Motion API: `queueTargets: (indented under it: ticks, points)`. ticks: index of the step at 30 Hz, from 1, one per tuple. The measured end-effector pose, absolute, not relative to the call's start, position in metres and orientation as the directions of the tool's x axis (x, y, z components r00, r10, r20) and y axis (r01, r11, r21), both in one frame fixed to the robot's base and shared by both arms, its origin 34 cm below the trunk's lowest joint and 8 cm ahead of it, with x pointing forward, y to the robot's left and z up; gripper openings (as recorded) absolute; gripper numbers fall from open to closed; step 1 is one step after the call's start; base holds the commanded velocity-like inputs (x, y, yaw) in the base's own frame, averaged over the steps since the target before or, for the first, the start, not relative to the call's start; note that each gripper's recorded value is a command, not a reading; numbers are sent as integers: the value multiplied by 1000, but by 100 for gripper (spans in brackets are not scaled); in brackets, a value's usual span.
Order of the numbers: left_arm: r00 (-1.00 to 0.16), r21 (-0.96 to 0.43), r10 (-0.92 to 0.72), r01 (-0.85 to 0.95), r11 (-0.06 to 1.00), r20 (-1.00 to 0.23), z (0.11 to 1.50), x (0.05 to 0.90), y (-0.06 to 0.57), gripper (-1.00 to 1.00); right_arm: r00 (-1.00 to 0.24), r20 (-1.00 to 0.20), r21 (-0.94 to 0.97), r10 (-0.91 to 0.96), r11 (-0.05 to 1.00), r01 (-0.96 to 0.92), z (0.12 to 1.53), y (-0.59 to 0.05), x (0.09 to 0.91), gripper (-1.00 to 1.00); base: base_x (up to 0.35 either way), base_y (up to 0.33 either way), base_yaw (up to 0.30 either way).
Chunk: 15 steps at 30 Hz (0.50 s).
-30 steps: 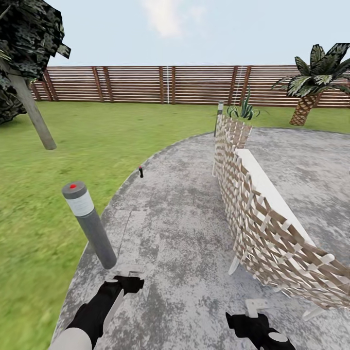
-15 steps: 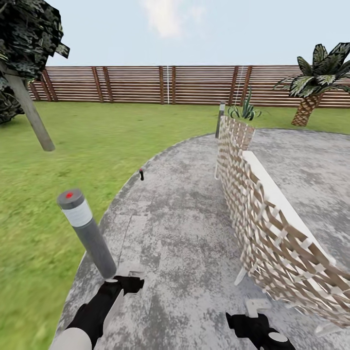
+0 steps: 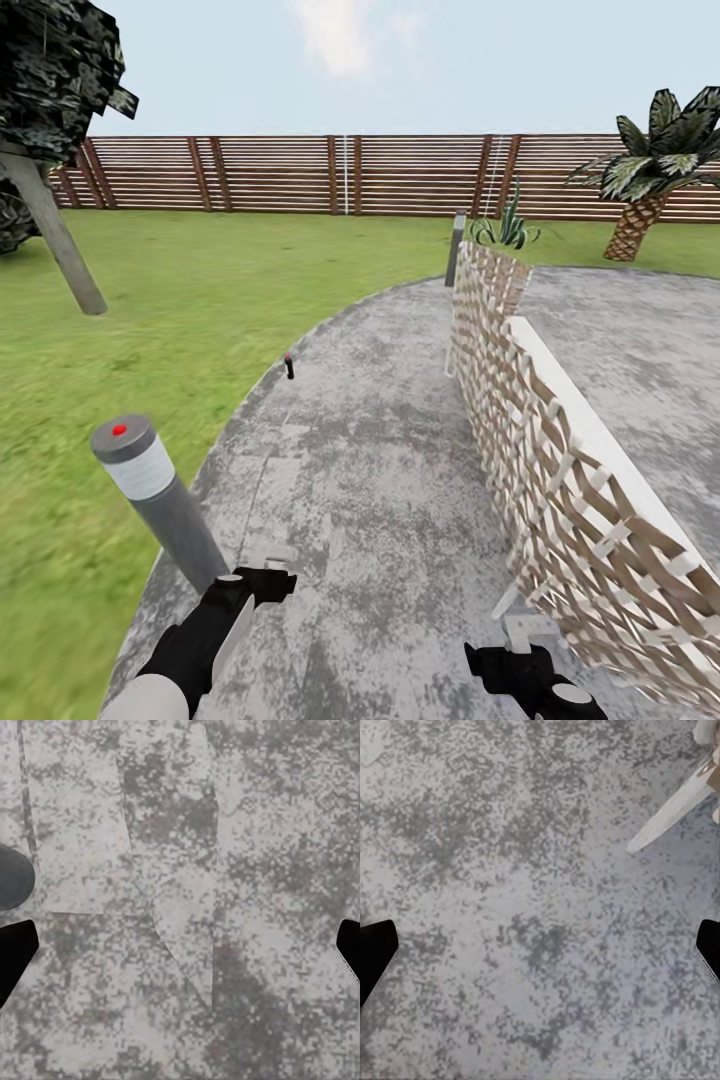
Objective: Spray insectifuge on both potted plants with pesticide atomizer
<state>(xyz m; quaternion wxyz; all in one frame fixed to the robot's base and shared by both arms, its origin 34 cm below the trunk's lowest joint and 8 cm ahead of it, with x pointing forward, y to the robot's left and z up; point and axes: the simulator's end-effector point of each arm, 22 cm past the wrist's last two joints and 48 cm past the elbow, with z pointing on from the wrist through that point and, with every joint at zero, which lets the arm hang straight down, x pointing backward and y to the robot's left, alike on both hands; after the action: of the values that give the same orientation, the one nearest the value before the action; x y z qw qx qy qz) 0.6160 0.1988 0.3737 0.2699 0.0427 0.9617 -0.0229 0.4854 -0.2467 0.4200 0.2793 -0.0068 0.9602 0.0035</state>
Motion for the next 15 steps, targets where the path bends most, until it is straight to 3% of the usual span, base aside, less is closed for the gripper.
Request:
queueTargets:
  ticks: [4,10,15]
  points:
    - [-851,-21,70,95,995,-521,374,616,199,100,-844,-536,3,-11,1000,-15,420,-247,485,100,321,0,0]
    - [-851,-21,70,94,995,-521,373,616,199,100,-844,-536,3,-11,1000,-15,420,-246,485,100,85,6,0]
    - [-851,-22,70,95,995,-521,374,616,199,100,-844,-536,5,-10,1000,-15,420,-246,485,100,261,86,0]
